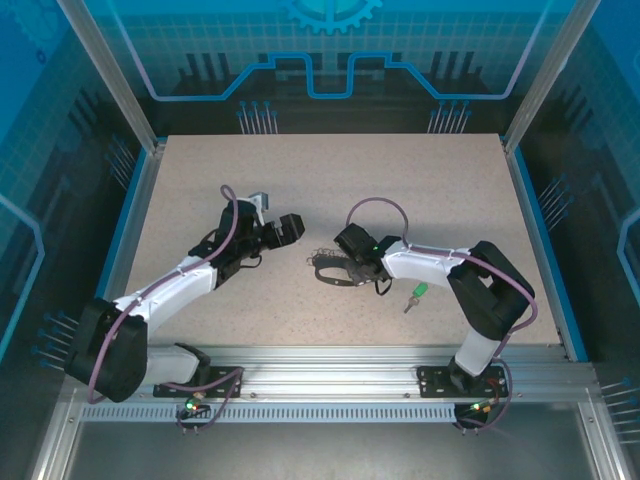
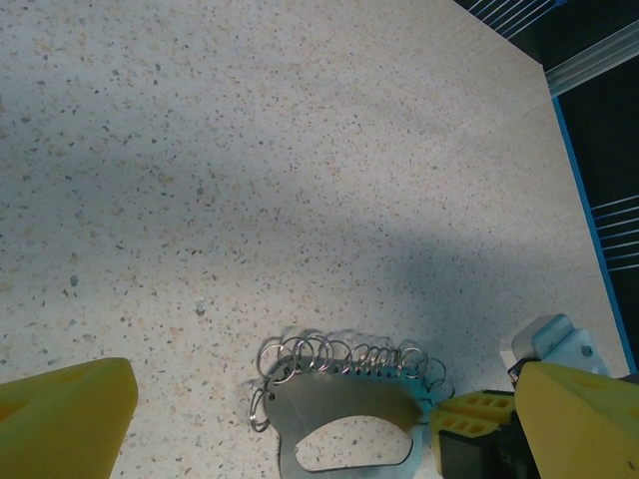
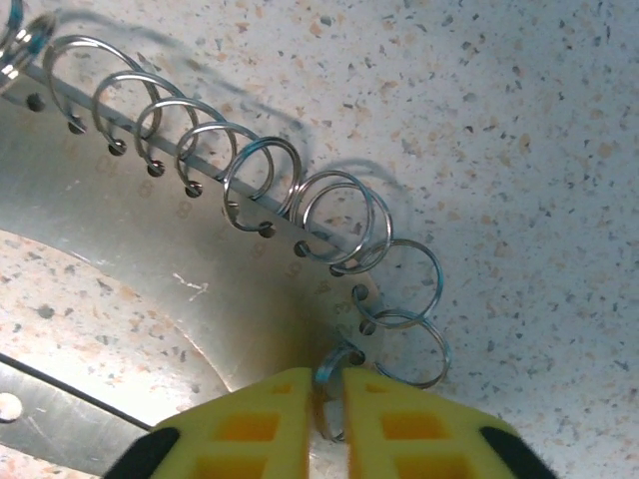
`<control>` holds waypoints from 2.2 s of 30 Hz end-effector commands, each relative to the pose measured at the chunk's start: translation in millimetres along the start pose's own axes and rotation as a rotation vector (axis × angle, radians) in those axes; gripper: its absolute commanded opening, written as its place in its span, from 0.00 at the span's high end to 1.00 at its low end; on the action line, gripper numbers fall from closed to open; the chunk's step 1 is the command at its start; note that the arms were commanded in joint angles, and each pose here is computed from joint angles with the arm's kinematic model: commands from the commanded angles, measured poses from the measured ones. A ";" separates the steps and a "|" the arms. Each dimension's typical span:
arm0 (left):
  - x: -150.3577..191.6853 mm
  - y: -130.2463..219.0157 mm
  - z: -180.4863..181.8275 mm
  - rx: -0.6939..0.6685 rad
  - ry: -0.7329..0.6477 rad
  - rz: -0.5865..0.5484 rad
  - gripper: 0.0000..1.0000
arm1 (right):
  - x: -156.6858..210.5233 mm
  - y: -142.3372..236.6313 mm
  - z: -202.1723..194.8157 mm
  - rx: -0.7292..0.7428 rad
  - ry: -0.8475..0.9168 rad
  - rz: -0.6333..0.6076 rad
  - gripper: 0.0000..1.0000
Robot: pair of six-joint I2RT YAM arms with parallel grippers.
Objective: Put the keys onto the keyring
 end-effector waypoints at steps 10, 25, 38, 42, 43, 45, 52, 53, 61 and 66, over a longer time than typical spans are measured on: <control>-15.5 -2.3 -18.2 0.060 -0.021 -0.023 0.01 | 0.3 0.3 -10.8 0.029 -0.008 -0.004 0.78; -20.3 -0.6 -22.8 0.072 -0.025 -0.041 0.01 | -14.3 21.0 -9.4 -0.002 0.033 -0.032 1.00; -37.3 2.1 -28.0 0.024 0.022 -0.021 0.01 | -62.0 105.5 32.1 -0.398 0.191 -0.135 1.00; -47.0 15.2 -32.3 0.006 -0.025 -0.041 0.01 | -75.1 129.0 38.4 -0.525 0.178 -0.189 1.00; -49.6 19.2 -34.5 0.013 -0.037 -0.051 0.01 | -77.9 134.1 39.5 -0.554 0.177 -0.203 1.00; -54.4 28.1 -39.9 0.033 -0.063 -0.075 0.01 | -82.0 143.9 40.4 -0.608 0.171 -0.234 1.00; -66.0 42.8 -61.4 0.122 -0.028 -0.049 0.02 | -94.1 172.2 35.7 -0.809 0.129 -0.335 1.00; -66.4 44.7 -65.5 0.148 -0.015 -0.038 0.04 | -95.5 175.9 34.9 -0.833 0.123 -0.343 1.00; -52.4 61.6 -65.8 0.210 -0.002 -0.071 0.05 | -95.1 197.0 18.7 -0.908 0.134 -0.371 1.00; -41.8 73.3 -61.2 0.188 -0.026 -0.050 0.07 | -101.6 179.2 -1.7 -0.951 0.090 -0.375 1.00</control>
Point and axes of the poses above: each hand's point on the last joint's axis, 136 mm out from that joint toward the fingers, its own y axis back along the fingers, its own z axis along the line the jaws close on, x = y × z, the point moved 5 cm from there along y, back along the fingers, and after that the axes turned 11 degrees about -y, right-handed, at the moved point
